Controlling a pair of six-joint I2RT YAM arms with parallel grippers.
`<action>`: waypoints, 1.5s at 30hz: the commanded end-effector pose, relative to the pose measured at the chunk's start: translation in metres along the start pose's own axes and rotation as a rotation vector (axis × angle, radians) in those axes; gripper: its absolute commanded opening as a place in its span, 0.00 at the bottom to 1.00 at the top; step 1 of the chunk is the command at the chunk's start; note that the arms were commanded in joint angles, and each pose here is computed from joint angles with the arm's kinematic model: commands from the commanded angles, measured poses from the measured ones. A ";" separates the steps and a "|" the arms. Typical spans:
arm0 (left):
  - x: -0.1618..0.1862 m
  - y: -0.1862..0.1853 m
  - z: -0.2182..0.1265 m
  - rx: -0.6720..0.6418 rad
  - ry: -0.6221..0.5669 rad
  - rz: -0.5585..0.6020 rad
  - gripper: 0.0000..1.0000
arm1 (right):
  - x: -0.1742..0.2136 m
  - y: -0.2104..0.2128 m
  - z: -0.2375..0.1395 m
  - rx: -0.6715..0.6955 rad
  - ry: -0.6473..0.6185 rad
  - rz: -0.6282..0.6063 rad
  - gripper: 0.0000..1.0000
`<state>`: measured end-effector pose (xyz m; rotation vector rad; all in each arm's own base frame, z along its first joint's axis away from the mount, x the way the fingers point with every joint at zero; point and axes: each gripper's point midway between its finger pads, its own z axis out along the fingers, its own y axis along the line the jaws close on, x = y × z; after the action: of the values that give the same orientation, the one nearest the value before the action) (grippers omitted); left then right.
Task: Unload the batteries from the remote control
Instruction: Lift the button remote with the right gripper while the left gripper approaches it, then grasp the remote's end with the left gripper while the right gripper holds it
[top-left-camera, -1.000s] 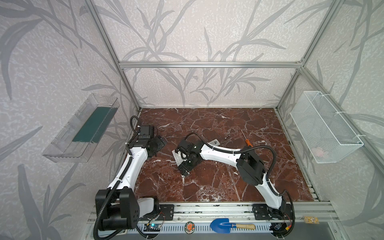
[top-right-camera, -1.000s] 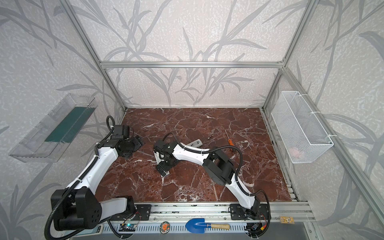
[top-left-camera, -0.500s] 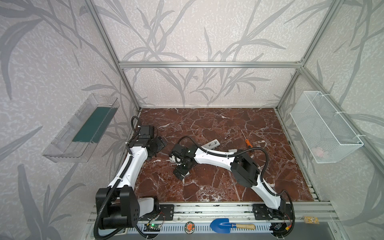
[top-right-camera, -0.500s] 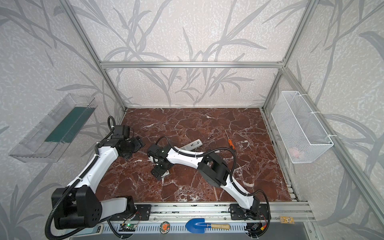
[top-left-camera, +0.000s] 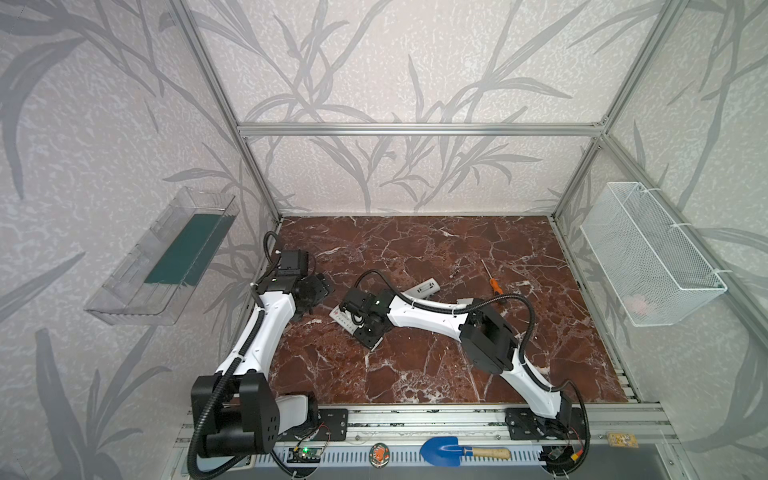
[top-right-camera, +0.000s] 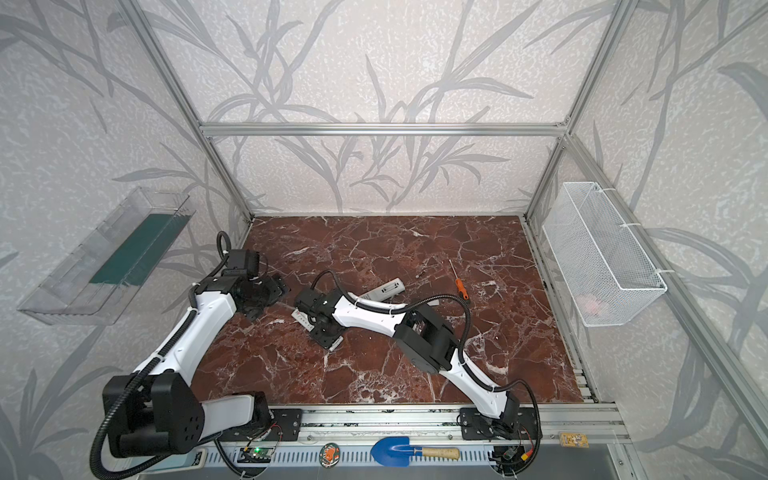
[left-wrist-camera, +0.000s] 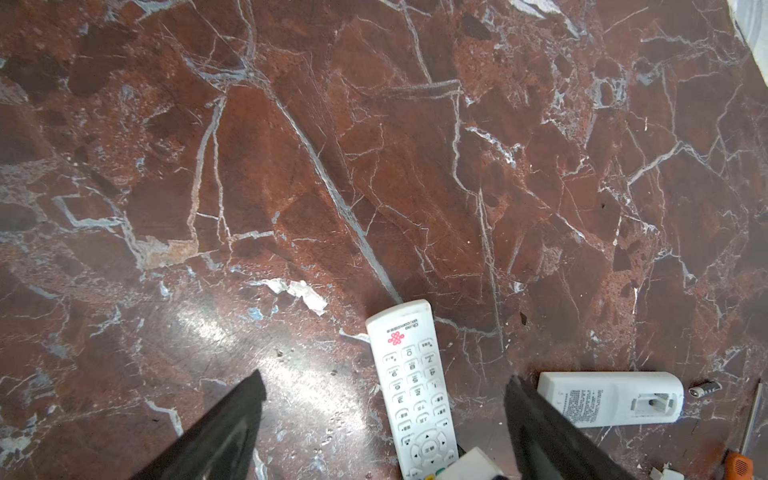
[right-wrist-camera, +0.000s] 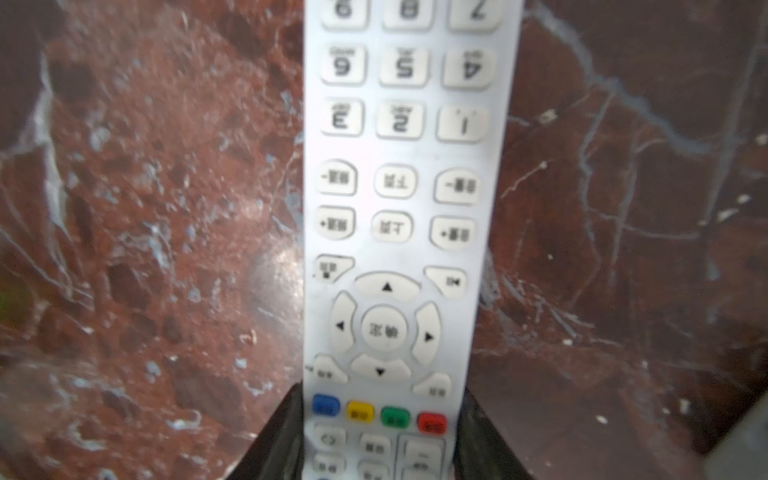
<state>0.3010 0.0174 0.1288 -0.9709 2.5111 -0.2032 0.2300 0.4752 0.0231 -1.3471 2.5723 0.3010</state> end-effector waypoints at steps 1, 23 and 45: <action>-0.002 -0.001 -0.007 0.024 -0.017 0.008 0.93 | 0.005 -0.007 -0.022 0.048 -0.014 -0.030 0.35; 0.033 -0.169 -0.038 0.855 0.342 0.201 0.99 | 0.077 -0.125 -0.183 0.314 -0.338 0.007 0.19; 0.117 -0.236 -0.075 1.085 0.648 0.506 0.64 | 0.075 -0.115 -0.212 0.235 -0.423 -0.041 0.11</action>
<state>0.3406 -0.2325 0.2179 0.1426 2.4465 -1.6145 0.2587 0.2847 0.1800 -1.1266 2.2018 0.1991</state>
